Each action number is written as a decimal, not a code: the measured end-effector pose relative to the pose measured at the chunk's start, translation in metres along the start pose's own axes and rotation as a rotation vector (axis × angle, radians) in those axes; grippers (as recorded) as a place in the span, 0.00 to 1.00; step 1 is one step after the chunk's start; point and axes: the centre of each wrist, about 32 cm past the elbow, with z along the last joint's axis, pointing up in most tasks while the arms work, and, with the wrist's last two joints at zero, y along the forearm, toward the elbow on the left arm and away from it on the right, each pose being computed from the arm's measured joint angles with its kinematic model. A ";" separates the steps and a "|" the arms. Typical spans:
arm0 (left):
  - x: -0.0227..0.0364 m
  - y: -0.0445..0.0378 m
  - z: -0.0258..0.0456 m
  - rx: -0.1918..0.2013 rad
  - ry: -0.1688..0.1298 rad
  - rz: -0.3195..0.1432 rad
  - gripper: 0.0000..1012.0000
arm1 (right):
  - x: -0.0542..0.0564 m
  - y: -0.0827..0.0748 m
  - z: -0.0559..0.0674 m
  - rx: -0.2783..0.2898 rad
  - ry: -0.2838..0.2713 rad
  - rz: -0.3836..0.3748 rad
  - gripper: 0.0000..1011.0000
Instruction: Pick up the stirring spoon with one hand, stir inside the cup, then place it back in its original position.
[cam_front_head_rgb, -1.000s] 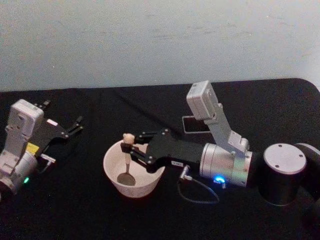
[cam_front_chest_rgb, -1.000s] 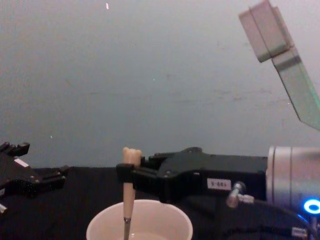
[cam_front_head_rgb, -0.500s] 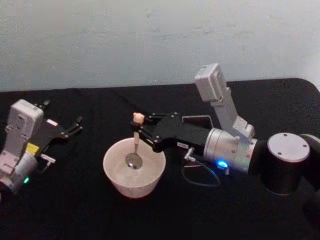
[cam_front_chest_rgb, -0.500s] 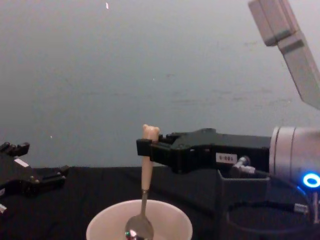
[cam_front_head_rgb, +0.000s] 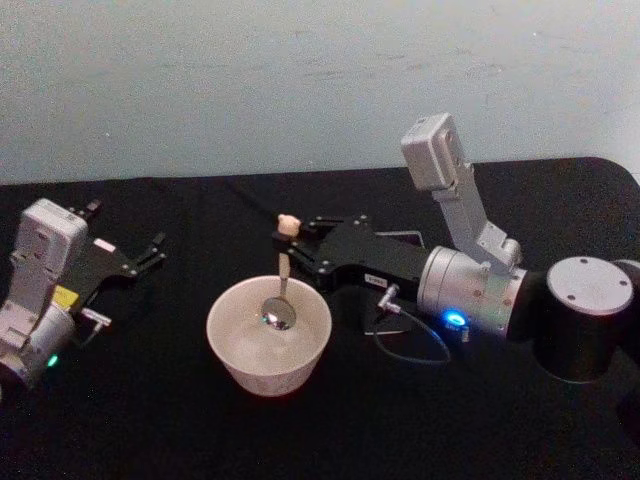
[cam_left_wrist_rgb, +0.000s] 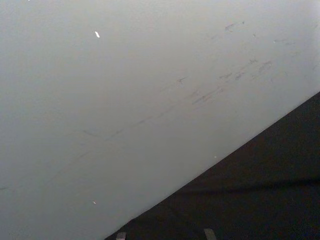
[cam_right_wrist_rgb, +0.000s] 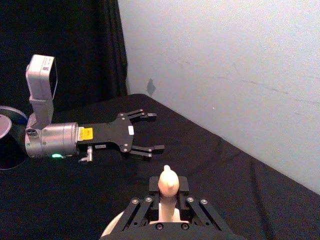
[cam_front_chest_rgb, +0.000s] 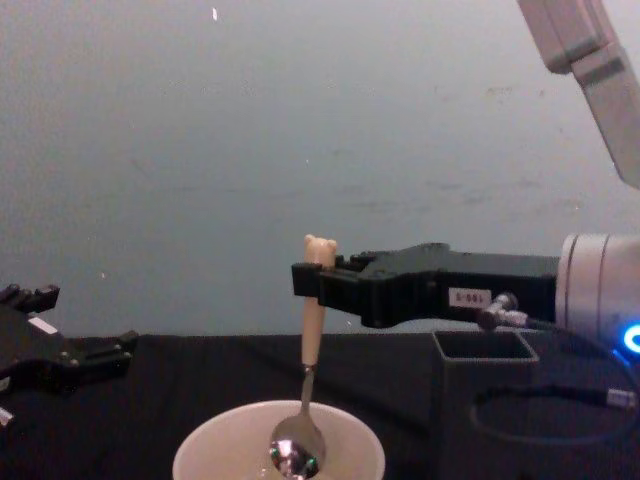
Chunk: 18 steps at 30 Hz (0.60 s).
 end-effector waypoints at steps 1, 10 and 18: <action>0.0000 0.0000 0.0000 0.000 0.000 0.000 0.99 | 0.001 -0.001 0.002 -0.005 0.000 -0.004 0.21; 0.0000 0.0000 0.0000 0.000 0.000 0.000 0.99 | 0.004 -0.012 0.019 -0.006 0.004 -0.023 0.21; 0.0000 0.0000 0.0000 0.000 0.000 0.000 0.99 | 0.005 -0.019 0.032 0.007 0.036 -0.044 0.21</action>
